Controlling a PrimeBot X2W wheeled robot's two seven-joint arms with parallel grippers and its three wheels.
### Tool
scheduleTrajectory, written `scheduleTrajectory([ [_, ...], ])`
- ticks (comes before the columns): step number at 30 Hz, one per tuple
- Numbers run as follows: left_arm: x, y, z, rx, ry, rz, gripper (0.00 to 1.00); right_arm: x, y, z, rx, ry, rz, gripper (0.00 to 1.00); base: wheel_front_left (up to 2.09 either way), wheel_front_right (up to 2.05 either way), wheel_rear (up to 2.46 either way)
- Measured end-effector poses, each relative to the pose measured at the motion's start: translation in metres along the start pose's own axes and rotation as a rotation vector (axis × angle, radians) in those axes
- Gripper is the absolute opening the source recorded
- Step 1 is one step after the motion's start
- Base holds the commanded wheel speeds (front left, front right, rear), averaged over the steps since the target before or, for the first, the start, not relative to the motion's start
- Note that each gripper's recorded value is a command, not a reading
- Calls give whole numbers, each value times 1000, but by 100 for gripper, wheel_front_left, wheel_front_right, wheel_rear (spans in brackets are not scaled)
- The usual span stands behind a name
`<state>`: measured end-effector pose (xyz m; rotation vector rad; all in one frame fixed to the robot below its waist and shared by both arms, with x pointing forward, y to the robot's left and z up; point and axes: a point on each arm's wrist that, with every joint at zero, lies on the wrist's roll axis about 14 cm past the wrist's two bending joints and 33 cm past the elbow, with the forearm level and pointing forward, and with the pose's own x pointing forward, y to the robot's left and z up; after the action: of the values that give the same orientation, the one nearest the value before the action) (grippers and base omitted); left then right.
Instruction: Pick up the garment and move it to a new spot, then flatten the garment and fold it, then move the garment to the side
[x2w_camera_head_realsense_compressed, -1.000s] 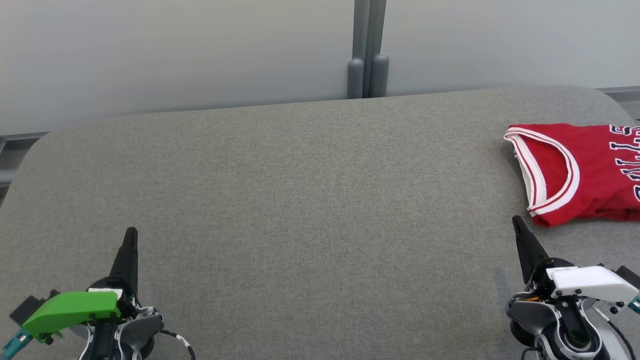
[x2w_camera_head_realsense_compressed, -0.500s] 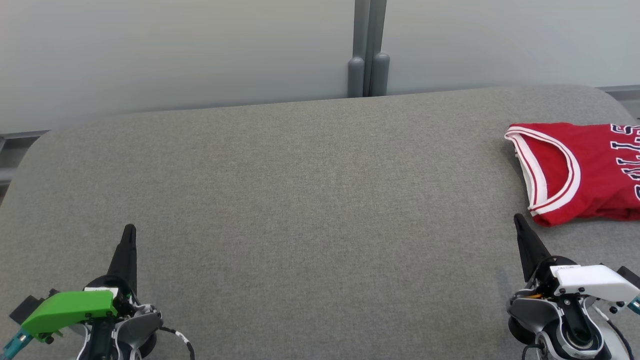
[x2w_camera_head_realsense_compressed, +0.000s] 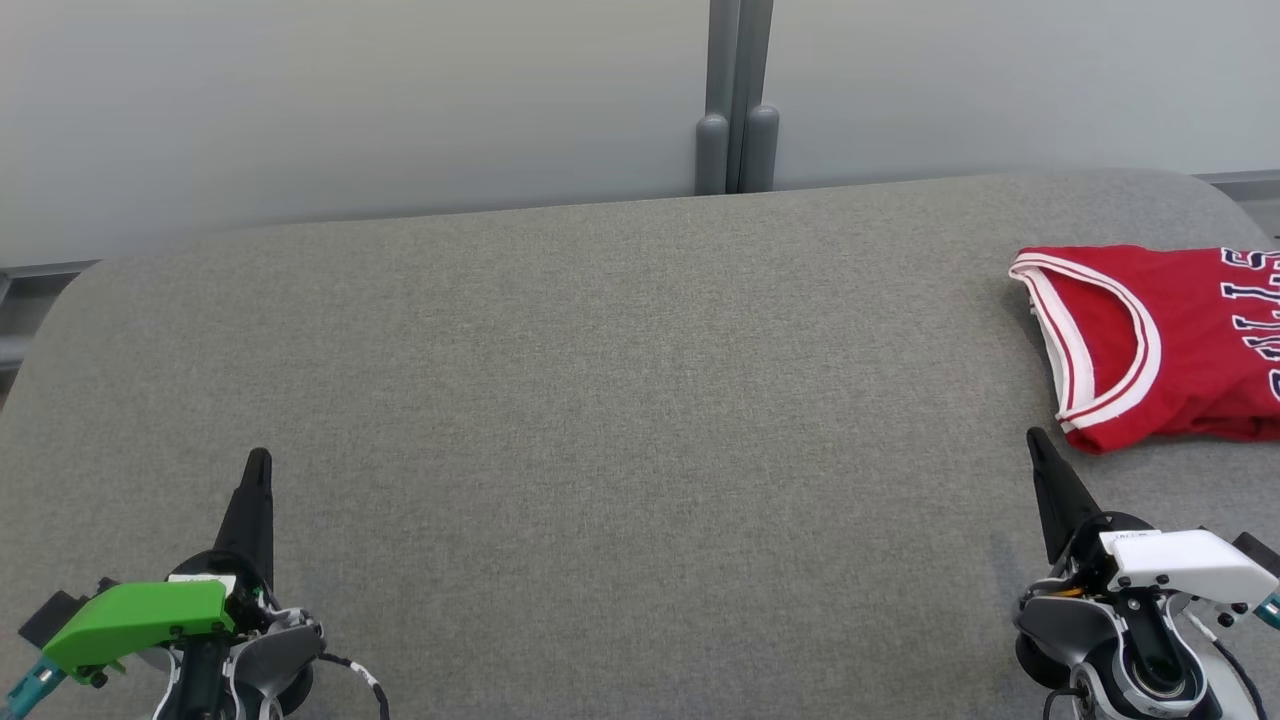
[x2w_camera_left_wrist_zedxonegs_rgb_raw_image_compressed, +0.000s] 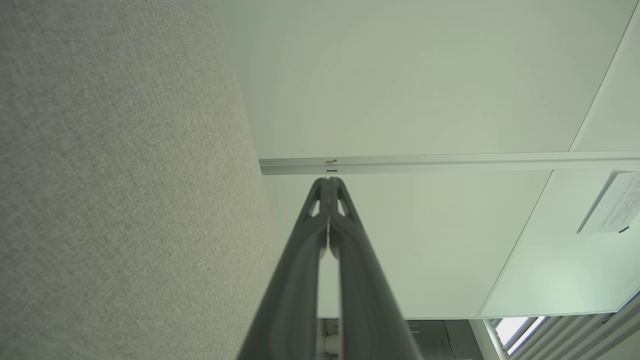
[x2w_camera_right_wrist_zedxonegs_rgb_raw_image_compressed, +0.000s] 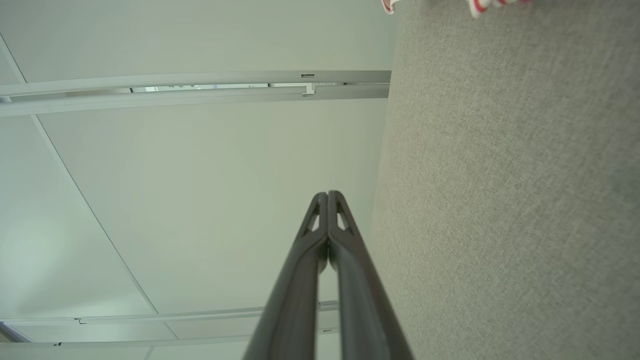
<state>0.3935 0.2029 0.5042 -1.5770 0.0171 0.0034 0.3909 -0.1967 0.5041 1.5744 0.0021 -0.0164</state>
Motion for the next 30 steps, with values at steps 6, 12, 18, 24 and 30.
scheduleTrajectory([
  [6,0,0,0,0,0,0,0,0,0,0,1,-1,0,0,0,0,0],
  [12,0,0,0,-1,0,0,0,0,0,0,1,-1,0,0,0,0,0],
  [18,0,0,0,-1,-1,0,0,0,0,0,1,-2,0,0,0,0,0],
  [24,0,0,0,-1,-1,0,0,0,0,0,1,-2,0,0,0,0,0],
  [30,0,0,0,-1,-1,0,0,0,0,0,1,-2,0,0,0,0,0],
])
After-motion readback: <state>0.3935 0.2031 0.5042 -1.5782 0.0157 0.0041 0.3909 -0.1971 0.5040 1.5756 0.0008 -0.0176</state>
